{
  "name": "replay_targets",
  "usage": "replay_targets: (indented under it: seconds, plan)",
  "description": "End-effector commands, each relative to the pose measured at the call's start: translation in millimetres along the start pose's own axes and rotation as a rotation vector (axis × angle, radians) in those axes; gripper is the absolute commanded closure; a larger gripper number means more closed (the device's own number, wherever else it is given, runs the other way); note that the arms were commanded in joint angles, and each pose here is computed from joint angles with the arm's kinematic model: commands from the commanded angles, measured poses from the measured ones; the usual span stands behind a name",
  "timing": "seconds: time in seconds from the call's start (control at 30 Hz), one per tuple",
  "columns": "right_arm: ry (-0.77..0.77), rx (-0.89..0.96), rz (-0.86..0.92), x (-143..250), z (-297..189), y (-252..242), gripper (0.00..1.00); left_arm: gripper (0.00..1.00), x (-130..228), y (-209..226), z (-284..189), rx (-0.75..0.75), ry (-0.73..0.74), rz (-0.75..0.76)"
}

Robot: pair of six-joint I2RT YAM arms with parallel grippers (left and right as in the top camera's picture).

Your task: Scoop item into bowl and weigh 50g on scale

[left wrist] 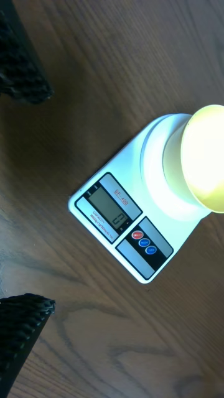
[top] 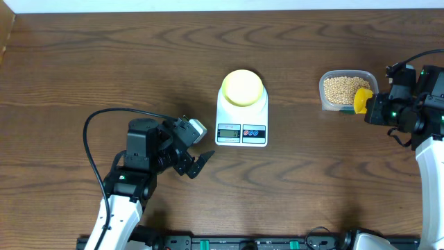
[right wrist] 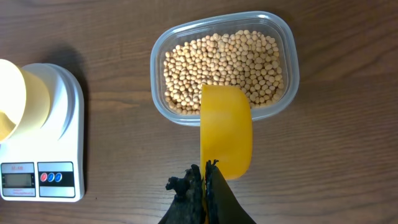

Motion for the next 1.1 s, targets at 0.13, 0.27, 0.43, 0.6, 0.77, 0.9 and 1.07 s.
replay_targets:
  seconds: [0.13,0.27,0.43,0.6,0.77,0.9,1.07]
  plan:
    - [-0.018,-0.010,-0.024,-5.5,-5.0,2.2,0.99,0.01,-3.6,2.5,-3.0,-0.016,-0.009,0.004]
    - [-0.018,-0.010,-0.035,-5.5,-5.0,2.2,0.99,0.01,-3.7,2.5,-3.0,-0.016,-0.009,0.004]
    - [-0.017,-0.010,-0.034,-5.3,-5.0,2.2,0.99,0.01,-3.7,2.5,-3.0,-0.016,-0.009,0.004]
    - [-0.017,-0.010,-0.034,-5.3,-5.0,2.3,0.99,0.01,-3.6,2.5,-3.0,-0.016,-0.009,0.004]
    - [-0.015,-0.010,-0.034,-5.0,-5.0,2.2,0.99,0.01,-3.7,2.5,-3.0,-0.016,-0.009,0.004]
    - [-0.014,-0.010,-0.034,-4.8,-5.0,2.2,0.99,0.01,-2.6,4.2,-3.0,-0.032,0.002,0.004]
    - [-0.013,-0.010,-0.033,-4.7,-5.0,2.2,0.99,0.00,-1.9,5.5,-3.0,-0.045,0.010,0.004]
Point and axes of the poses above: each gripper's point midway between its finger pads, its own z axis out along the fingers, its own y axis along the line the jaws close on, x = y × z, the point moved 7 cm from there along -z, back along the fingers, and after that the axes turned 8 degrees about z, right-handed, at the moved point
